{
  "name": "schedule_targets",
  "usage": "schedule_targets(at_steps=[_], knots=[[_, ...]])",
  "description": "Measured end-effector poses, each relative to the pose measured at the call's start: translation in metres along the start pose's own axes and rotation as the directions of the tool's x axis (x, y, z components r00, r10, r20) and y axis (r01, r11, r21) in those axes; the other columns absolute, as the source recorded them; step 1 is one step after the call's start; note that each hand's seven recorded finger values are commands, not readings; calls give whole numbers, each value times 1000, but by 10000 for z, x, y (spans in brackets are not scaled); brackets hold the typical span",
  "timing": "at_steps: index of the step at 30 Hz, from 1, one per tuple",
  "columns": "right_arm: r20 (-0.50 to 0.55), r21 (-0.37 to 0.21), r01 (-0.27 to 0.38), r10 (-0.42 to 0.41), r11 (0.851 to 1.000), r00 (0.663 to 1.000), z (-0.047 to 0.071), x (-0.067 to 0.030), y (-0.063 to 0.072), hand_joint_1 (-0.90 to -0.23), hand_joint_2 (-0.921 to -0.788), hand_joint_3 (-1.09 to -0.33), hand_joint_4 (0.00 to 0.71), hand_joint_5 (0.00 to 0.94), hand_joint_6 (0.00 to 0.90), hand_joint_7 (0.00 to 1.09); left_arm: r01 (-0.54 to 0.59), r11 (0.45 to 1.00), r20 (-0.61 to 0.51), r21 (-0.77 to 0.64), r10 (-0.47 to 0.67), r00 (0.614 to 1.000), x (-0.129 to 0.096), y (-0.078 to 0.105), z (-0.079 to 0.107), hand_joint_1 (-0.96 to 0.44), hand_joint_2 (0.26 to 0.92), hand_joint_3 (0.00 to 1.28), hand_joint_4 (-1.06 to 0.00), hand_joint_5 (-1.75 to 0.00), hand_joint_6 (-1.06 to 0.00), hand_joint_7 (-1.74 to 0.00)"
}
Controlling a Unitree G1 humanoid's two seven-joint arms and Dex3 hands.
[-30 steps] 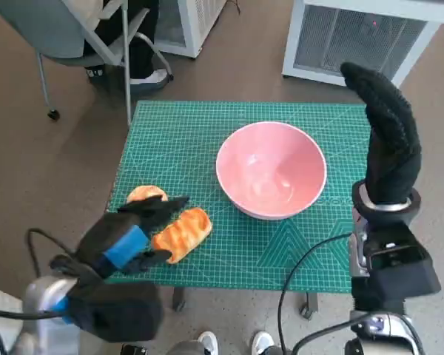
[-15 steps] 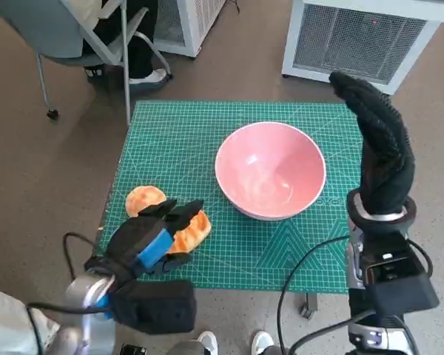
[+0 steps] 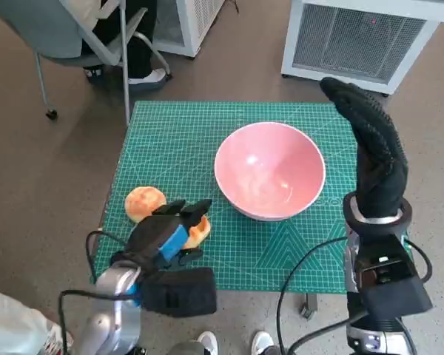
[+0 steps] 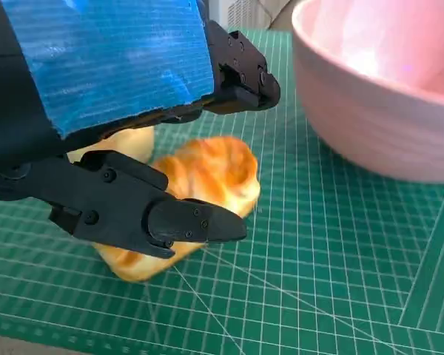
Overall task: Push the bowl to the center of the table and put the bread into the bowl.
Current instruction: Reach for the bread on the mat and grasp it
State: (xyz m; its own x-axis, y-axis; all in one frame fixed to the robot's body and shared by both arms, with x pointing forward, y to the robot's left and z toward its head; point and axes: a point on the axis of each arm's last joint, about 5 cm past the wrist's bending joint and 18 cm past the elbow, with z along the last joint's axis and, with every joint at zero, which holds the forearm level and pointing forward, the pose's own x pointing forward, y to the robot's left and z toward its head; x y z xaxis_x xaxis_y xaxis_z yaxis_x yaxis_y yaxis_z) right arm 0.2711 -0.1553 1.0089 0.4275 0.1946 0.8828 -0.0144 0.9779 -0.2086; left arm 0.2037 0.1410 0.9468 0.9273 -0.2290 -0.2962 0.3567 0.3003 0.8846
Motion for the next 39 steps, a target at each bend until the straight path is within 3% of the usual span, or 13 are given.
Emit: schedule_targets(at_steps=[10, 16, 19, 21, 22, 23, 24, 27, 28, 33, 39], knots=[[-7, 1, 0, 0, 1000, 1000, 23, -26, 3, -406, -921, -536, 421, 3, 50, 875, 20, 1000, -29, -16, -21, 999, 94, -108, -25, -325, 921, 160, -394, -27, -389, -11], [-5, 2, 2, -2, 1000, 1000, 26, -23, 1, -411, -921, -534, 421, 3, 49, 878, 26, 999, -29, -26, -26, 999, 123, -125, -31, -214, 921, 120, -613, -112, -455, -35], [-4, 2, 3, -3, 1000, 1000, 27, -24, 0, -414, -921, -533, 421, 3, 48, 880, 24, 999, -28, -30, -25, 999, 141, -127, -38, -126, 921, 101, -598, -524, -541, -21], [-4, 2, 3, -3, 1000, 1000, 27, -24, 0, -415, -921, -533, 421, 3, 47, 881, 22, 999, -25, -36, -23, 999, 157, -124, -46, -55, 921, 94, -537, -904, -614, -30], [-4, 2, 3, -3, 1000, 1000, 27, -24, 1, -415, -921, -533, 421, 3, 47, 881, 19, 999, -24, -38, -20, 1000, 165, -123, -52, -41, 921, 93, -526, -976, -630, -33], [-4, 2, 3, -3, 1000, 1000, 28, -24, 2, -415, -921, -533, 421, 3, 47, 881, 13, 999, -22, -39, -14, 1000, 169, -122, -57, 103, 921, 124, -537, -1117, -683, -52], [-3, 2, 3, -3, 1000, 1000, 28, -24, 2, -416, -921, -533, 421, 3, 47, 882, 7, 999, -20, -39, -8, 1000, 174, -123, -62, 154, 921, 136, -540, -1168, -702, -59], [-2, 3, 3, -3, 1000, 1000, 28, -25, 4, -415, -921, -534, 421, 3, 46, 883, -11, 999, -8, -40, 11, 1000, 191, -131, -79, 66, 921, 159, -542, -1271, -599, -884], [-3, 3, 3, -3, 1000, 1000, 27, -25, 6, -415, -921, -534, 420, 3, 46, 884, -17, 999, -4, -39, 17, 1000, 197, -136, -83, 53, 921, 160, -542, -1277, -587, -965], [-1, 6, 4, -4, 1000, 1000, 27, -26, 13, -412, -921, -537, 420, 3, 43, 888, -44, 998, 19, -45, 45, 999, 220, -152, -112, 16, 921, 150, -606, -1377, -551, -1069], [0, 9, 4, -4, 1000, 1000, 26, -28, 19, -408, -921, -539, 418, 2, 39, 893, -62, 996, 40, -58, 64, 997, 218, -146, -144, 7, 921, 142, -642, -1330, -524, -1140]])
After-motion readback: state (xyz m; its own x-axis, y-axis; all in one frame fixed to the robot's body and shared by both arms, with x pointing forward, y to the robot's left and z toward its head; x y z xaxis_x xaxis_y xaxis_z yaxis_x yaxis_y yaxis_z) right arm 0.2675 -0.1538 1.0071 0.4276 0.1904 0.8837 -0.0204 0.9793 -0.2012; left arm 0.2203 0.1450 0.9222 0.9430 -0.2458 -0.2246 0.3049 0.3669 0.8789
